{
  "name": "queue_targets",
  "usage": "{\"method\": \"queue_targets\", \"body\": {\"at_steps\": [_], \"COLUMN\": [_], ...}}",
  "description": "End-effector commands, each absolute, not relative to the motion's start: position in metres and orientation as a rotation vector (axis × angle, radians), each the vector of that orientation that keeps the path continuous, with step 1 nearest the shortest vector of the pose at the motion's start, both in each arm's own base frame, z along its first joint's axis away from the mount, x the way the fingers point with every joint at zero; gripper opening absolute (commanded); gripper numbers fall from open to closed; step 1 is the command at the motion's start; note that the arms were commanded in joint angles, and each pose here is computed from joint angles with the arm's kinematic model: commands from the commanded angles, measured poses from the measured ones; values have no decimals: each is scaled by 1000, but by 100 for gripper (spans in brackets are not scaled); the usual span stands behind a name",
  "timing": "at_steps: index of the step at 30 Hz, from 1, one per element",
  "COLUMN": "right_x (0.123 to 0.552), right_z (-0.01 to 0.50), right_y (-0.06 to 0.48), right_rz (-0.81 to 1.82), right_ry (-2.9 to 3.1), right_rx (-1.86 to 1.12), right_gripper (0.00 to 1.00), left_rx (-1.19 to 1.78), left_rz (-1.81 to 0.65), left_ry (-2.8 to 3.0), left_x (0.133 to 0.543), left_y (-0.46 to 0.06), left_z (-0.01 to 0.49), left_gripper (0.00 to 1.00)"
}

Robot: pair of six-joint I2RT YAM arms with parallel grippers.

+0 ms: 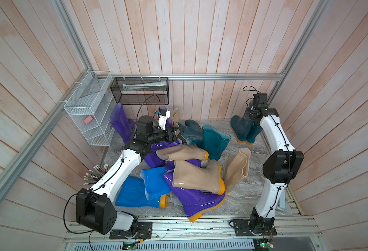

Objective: Match and arrange rain boots in pairs
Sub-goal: Pair a pair of rain boots at the corner of the board.

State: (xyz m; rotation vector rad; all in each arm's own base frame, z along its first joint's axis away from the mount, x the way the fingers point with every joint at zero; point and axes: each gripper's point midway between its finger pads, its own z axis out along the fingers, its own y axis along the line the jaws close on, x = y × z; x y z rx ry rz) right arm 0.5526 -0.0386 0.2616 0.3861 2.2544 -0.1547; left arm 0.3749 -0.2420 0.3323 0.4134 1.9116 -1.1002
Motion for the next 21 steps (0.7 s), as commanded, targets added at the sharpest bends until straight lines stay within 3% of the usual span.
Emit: {"method": "queue_targets", "body": {"at_steps": [1,4,8,12,17,21], "right_x": [551,549,543,532,509,480], "right_z": [297,289,296,328,367,385], "right_y": [-45,-46,-42,-33,-10,42], "right_rz": [-157,-165,-141,-75,-2,83], "right_ry": [2152,2174,2178,2121,2054,2007], "right_rx": [415,409,392,359,279,117], "right_gripper": [0,0,33,51,61,62], "left_rx": [432,435,433,432,419,391], "left_rz": [-1083,-1082,-1078,-1078,-1060,-1018], "left_ry": [1892,1891,1889,1887,1878,1848], "left_x": [372,372,371,371,373,374], "left_y": [-241,-242,-241,-241,-238,-232], "left_z": [334,334,335,336,337,344], "left_gripper": [69,69,70,71,72,73]}}
